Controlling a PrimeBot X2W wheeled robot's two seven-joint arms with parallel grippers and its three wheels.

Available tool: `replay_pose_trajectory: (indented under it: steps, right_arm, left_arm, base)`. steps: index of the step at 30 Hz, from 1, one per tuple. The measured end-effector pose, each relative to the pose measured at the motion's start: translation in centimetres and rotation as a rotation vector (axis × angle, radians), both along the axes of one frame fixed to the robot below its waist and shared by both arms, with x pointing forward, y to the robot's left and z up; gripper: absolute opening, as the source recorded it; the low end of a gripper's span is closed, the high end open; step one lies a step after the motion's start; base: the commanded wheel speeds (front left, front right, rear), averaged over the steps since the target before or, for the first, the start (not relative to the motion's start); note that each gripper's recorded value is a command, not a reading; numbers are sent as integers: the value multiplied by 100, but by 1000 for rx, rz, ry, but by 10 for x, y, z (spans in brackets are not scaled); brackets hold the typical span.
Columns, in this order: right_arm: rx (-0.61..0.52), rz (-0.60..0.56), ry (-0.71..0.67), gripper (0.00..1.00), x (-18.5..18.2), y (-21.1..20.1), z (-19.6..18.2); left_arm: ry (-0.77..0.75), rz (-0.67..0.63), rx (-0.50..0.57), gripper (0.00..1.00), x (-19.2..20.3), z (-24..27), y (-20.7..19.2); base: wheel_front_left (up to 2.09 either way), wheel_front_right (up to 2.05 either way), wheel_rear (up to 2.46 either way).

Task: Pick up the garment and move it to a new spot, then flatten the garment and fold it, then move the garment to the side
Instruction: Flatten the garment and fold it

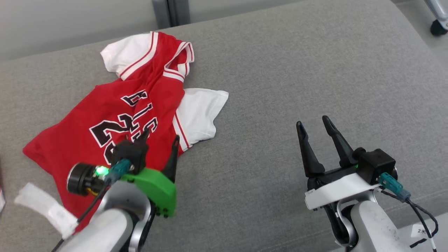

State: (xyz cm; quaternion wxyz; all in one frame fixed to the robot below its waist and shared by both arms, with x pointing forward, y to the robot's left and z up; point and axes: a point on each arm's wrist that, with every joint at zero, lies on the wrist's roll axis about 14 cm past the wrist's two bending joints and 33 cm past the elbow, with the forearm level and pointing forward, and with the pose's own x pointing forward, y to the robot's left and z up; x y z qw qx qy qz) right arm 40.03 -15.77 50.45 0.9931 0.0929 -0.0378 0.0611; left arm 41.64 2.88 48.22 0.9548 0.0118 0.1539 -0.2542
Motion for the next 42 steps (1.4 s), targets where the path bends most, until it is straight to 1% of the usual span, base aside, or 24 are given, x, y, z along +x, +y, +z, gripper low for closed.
replay_pose_trajectory:
  steps: [5,8,11,14,17,20,21,22,24,25,29,33,40,42]
  right_arm:
    - [10,-53,28,100,0,-18,-9]
    - [12,-92,52,100,-1,-31,-16]
    - [10,-129,75,100,-4,-44,-23]
    - [1,-162,94,100,-7,-54,-28]
    - [-7,-191,104,100,-11,-64,-30]
    - [-15,-216,111,100,-14,-72,-31]
    - [-17,-222,113,100,-15,-74,-31]
    - [-19,-227,115,100,-16,-76,-31]
    - [-20,-230,115,100,-17,-77,-31]
    - [-20,-229,113,100,-17,-76,-30]
    - [-22,-229,106,100,-18,-76,-28]
    - [-26,-230,96,100,-20,-76,-24]
    - [-31,-237,82,100,-27,-78,-18]
    - [-33,-245,78,100,-29,-81,-16]
  left_arm:
    - [-4,-75,17,100,47,-9,-38]
    - [11,-84,73,100,77,-26,-44]
    - [42,-91,132,100,98,-47,-47]
    - [103,-122,187,100,105,-73,-53]
    - [176,-174,231,100,99,-100,-61]
    - [222,-197,212,100,98,-110,-74]
    - [224,-202,211,94,99,-112,-77]
    - [230,-205,207,62,99,-113,-79]
    - [241,-211,213,2,98,-117,-79]
    - [250,-220,210,0,96,-118,-80]
    - [255,-243,180,0,92,-116,-87]
    - [208,-278,120,0,88,-101,-102]
    - [132,-403,-104,0,67,-48,-153]
    - [116,-451,-142,0,58,-37,-167]
  base:
    - [0,0,0]
    - [0,0,0]
    - [0,0,0]
    - [0,0,0]
    - [0,0,0]
    - [0,0,0]
    - [0,0,0]
    - [0,0,0]
    - [0,0,0]
    - [0,0,0]
    - [0,0,0]
    - [0,0,0]
    - [0,0,0]
    - [0,0,0]
